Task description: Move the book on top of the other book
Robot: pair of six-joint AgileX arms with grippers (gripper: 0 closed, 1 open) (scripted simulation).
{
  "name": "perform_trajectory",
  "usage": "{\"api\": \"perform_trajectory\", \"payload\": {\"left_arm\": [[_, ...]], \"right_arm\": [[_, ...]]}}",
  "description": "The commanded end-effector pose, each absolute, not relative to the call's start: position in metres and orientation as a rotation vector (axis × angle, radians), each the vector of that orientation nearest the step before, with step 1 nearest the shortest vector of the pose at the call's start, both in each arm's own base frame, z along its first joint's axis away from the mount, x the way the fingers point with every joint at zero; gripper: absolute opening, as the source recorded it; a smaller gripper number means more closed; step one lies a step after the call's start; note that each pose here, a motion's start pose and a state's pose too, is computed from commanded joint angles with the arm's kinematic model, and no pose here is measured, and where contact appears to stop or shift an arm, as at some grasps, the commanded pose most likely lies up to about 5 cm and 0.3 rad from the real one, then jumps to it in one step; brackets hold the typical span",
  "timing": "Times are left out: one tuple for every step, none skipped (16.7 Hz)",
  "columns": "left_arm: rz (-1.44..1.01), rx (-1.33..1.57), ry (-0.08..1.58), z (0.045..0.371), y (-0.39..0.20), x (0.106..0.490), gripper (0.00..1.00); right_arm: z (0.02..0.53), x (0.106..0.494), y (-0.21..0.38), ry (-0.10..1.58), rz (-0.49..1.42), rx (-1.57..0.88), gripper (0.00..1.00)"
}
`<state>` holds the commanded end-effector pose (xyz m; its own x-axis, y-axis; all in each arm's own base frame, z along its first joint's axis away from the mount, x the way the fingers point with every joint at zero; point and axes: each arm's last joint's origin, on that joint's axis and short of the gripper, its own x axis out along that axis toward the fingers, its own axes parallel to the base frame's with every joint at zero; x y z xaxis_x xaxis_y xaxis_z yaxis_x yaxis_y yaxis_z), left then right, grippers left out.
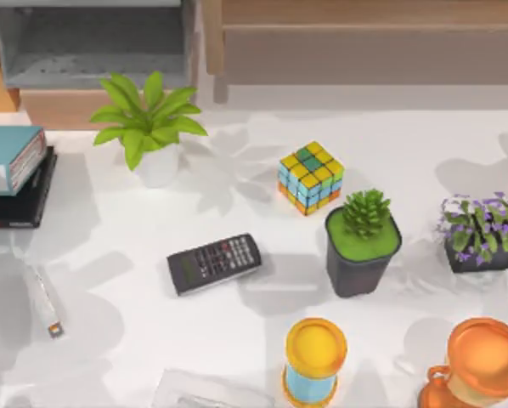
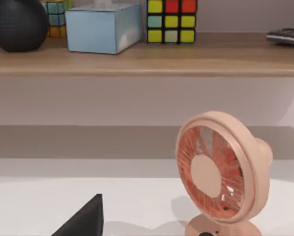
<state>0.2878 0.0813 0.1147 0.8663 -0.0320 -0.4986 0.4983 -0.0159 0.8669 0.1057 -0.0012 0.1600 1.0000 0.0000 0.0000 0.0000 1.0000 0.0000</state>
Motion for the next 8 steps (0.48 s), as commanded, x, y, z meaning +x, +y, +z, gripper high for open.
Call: {"api": "perform_trajectory", "payload": {"left_arm": [[-0.437, 1.539, 0.382, 0.1147, 0.0813, 0.2878, 0.90], [-0.437, 1.539, 0.382, 0.1147, 0.0813, 0.2878, 0.98], [-0.437, 1.539, 0.382, 0.1147, 0.0813, 0.2878, 1.00], [-0.437, 1.539, 0.382, 0.1147, 0.0813, 0.2878, 1.00], [-0.437, 1.539, 0.382, 0.1147, 0.0813, 0.2878, 1.00], [-0.437, 1.539, 0.382, 0.1147, 0.0813, 0.2878, 1.00], [-0.437, 1.539, 0.382, 0.1147, 0.0813, 0.2878, 1.00], [-0.437, 1.539, 0.382, 0.1147, 0.0813, 0.2878, 1.00]], "right_arm": [[0.1600, 0.1057, -0.0012, 0.000, 0.000, 0.000, 1.00], [0.1600, 0.1057, -0.0012, 0.000, 0.000, 0.000, 1.00], [0.1600, 0.1057, -0.0012, 0.000, 0.000, 0.000, 1.00], [0.1600, 0.1057, -0.0012, 0.000, 0.000, 0.000, 1.00], [0.1600, 0.1057, -0.0012, 0.000, 0.000, 0.000, 1.00], [0.1600, 0.1057, -0.0012, 0.000, 0.000, 0.000, 1.00], [0.1600, 0.1057, -0.0012, 0.000, 0.000, 0.000, 1.00], [0.1600, 0.1057, -0.0012, 0.000, 0.000, 0.000, 1.00]]}}
